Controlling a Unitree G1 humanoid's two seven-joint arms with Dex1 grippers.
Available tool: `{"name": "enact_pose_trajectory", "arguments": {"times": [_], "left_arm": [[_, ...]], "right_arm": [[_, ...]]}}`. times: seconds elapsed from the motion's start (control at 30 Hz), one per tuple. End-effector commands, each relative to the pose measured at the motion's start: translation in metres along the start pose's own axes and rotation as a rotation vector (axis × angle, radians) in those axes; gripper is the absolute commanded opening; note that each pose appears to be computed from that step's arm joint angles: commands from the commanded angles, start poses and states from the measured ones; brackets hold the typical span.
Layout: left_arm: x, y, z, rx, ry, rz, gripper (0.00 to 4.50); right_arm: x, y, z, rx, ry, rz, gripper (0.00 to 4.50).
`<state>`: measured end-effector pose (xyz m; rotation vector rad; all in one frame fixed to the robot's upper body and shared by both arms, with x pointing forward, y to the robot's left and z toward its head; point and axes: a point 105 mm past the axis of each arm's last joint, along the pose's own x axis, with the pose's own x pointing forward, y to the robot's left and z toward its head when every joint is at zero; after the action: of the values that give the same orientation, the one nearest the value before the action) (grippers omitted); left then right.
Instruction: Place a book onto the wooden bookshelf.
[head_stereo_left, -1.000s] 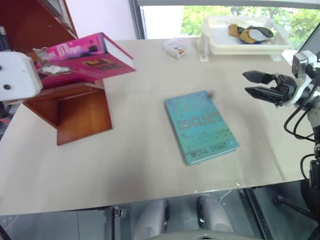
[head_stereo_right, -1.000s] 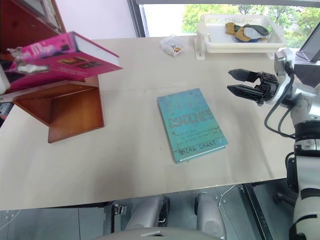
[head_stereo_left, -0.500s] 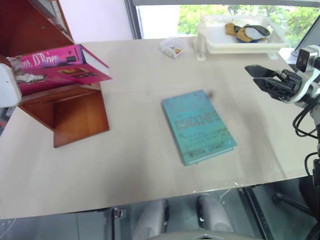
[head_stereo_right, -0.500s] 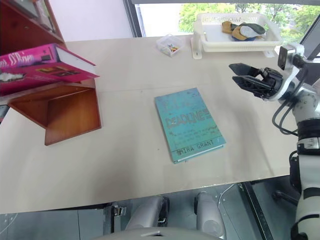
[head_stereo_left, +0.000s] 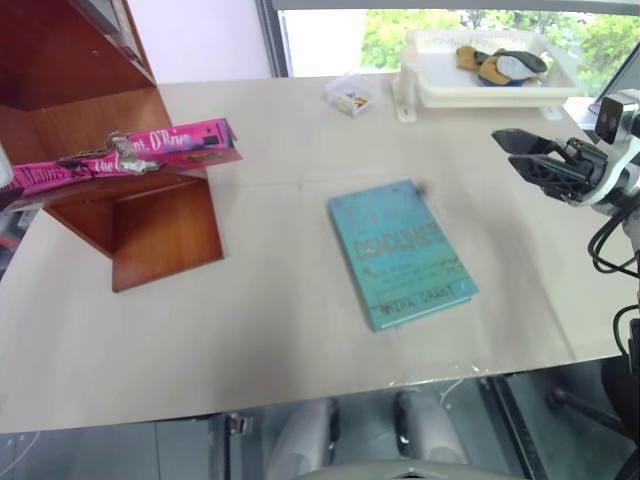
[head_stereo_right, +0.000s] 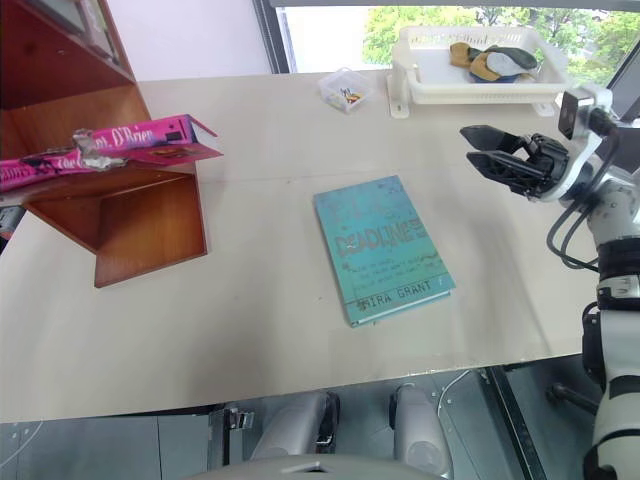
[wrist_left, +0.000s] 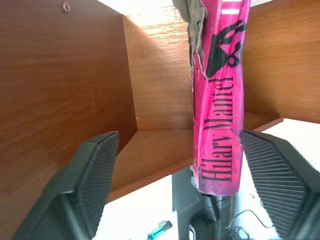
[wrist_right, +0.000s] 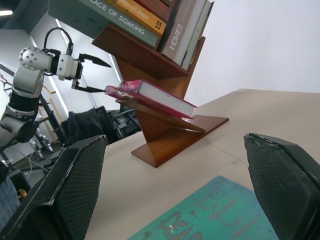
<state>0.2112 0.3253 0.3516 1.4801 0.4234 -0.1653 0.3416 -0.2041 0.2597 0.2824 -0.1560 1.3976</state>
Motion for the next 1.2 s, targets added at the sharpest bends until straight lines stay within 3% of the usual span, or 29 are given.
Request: {"name": "enact_pose_trajectory", "arguments": {"times": [0.03, 0.27, 0.43, 0.57, 0.67, 0.73, 0.8, 1.0, 1.2], "left_arm": [[-0.026, 0.016, -0.002, -0.067, -0.006, 0.074, 4.12], [-0.055, 0.008, -0.011, -0.351, -0.127, 0.065, 4.12], [-0.058, -0.004, 0.018, -0.546, -0.423, -0.016, 4.12], [-0.031, -0.044, 0.06, -0.708, -0.658, -0.198, 4.12], [-0.019, -0.075, 0.082, -0.823, -0.733, -0.313, 4.12], [0.003, -0.112, 0.084, -0.925, -0.667, -0.378, 4.12], [0.014, -0.13, 0.083, -0.984, -0.625, -0.386, 4.12], [0.056, -0.158, 0.08, -1.039, -0.572, -0.381, 4.12], [0.072, -0.182, 0.088, -1.041, -0.58, -0.444, 4.12]], "right_arm": [[-0.002, 0.012, 0.012, -0.05, -0.003, 0.075, 4.5], [-0.01, 0.014, 0.012, -0.053, 0.011, 0.055, 4.5], [-0.015, 0.016, 0.01, -0.053, 0.032, 0.039, 4.5], [-0.025, 0.024, 0.007, -0.058, 0.083, 0.024, 4.5], [-0.034, 0.031, 0.005, -0.061, 0.121, 0.006, 4.5], [-0.047, 0.037, -0.005, -0.071, 0.212, -0.044, 4.5], [-0.056, 0.043, -0.012, -0.076, 0.269, -0.074, 4.5], [-0.103, 0.053, -0.055, -0.098, 0.419, -0.326, 4.5], [-0.137, 0.06, -0.075, -0.143, 0.479, -0.489, 4.5]]}}
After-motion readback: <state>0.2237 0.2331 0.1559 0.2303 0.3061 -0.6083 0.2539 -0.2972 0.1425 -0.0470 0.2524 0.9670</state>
